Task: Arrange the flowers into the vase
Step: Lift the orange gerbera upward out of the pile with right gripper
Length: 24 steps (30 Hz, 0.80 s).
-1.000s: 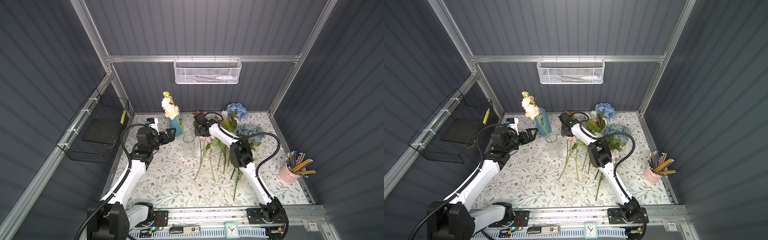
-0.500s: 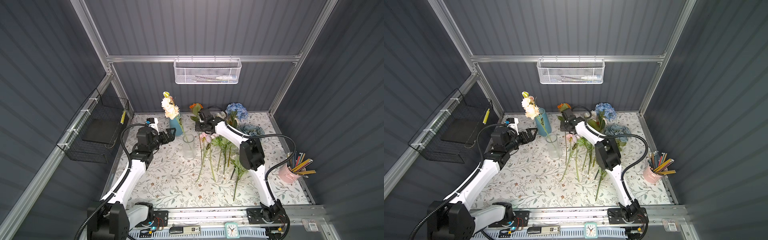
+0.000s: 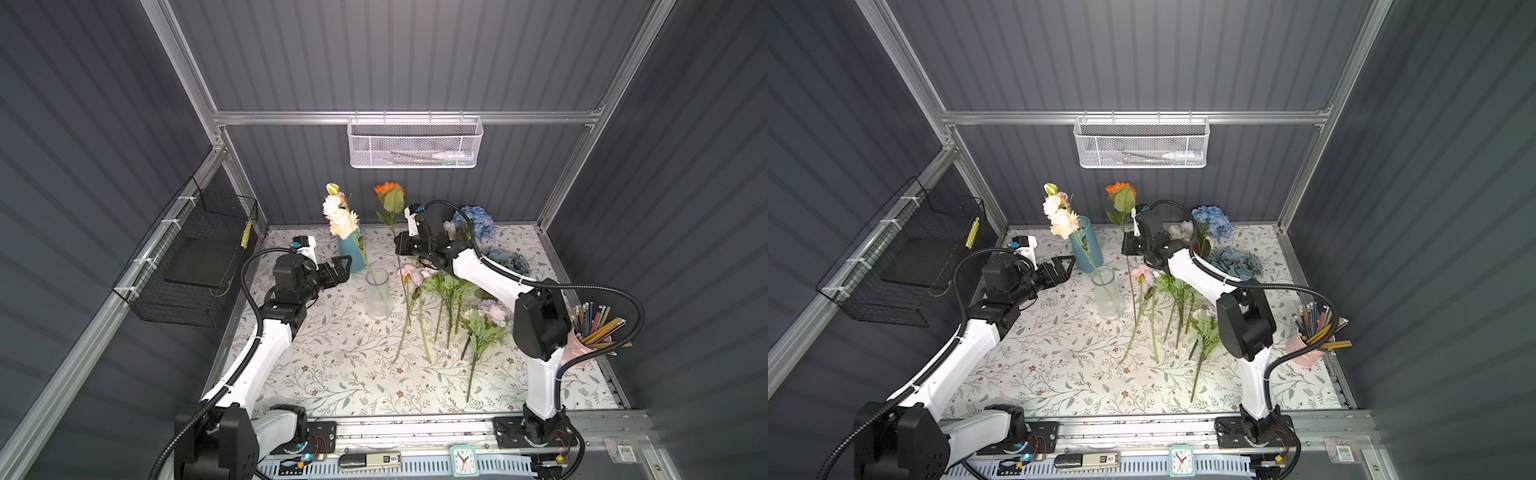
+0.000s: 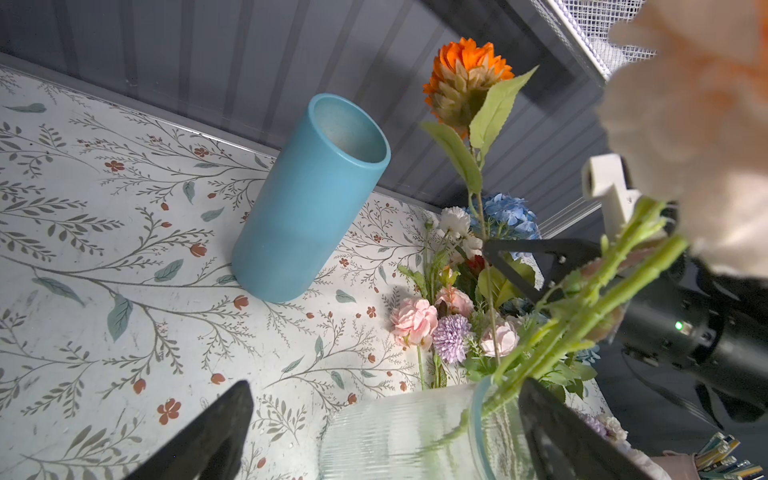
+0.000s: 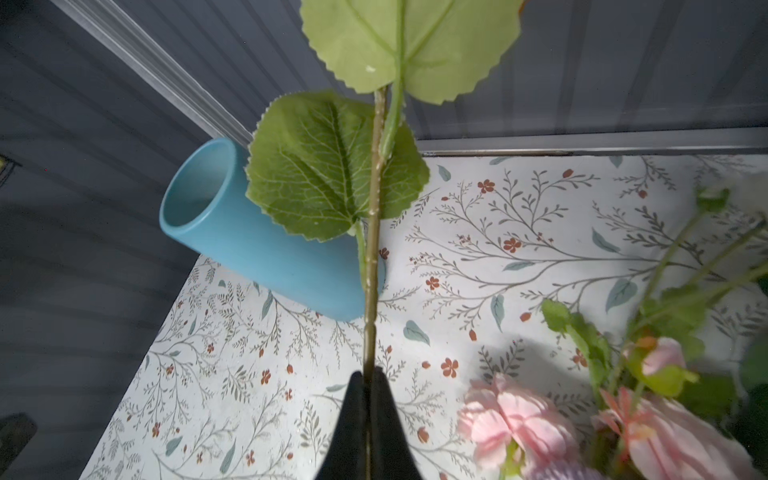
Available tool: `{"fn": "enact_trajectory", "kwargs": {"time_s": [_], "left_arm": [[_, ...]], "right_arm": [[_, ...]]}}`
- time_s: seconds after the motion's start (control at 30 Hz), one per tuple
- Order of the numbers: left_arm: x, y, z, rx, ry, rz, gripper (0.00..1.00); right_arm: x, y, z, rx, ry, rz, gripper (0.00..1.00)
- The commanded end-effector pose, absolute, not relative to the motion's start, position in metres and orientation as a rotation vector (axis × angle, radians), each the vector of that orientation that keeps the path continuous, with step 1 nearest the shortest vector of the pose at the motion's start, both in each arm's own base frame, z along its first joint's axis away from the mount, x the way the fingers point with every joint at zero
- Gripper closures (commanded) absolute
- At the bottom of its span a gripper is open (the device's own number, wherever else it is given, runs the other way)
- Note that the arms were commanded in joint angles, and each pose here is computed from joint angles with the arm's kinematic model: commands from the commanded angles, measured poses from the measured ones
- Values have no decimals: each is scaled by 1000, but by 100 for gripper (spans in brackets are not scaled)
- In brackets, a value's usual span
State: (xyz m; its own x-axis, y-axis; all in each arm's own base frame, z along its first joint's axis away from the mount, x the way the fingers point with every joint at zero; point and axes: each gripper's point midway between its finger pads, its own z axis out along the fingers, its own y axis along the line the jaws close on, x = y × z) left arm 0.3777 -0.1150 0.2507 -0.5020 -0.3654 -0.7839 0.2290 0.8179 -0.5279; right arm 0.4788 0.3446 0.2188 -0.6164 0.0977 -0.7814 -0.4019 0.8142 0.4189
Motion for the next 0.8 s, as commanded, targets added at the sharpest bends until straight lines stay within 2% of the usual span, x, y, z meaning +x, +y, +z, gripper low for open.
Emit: {"fn": "enact_trajectory", "kwargs": {"time_s": [0.0, 0.37, 0.77], "left_arm": [[380, -120, 265, -91, 1936, -759, 0], [383, -122, 267, -110, 1925, -790, 0], [385, -122, 269, -125, 1917, -803, 0]], "right_arm": [[468, 337, 264, -281, 1927, 752, 100], [409, 301, 332, -414, 1548, 645, 100], [365, 325, 472, -472, 1133, 684, 100]]}}
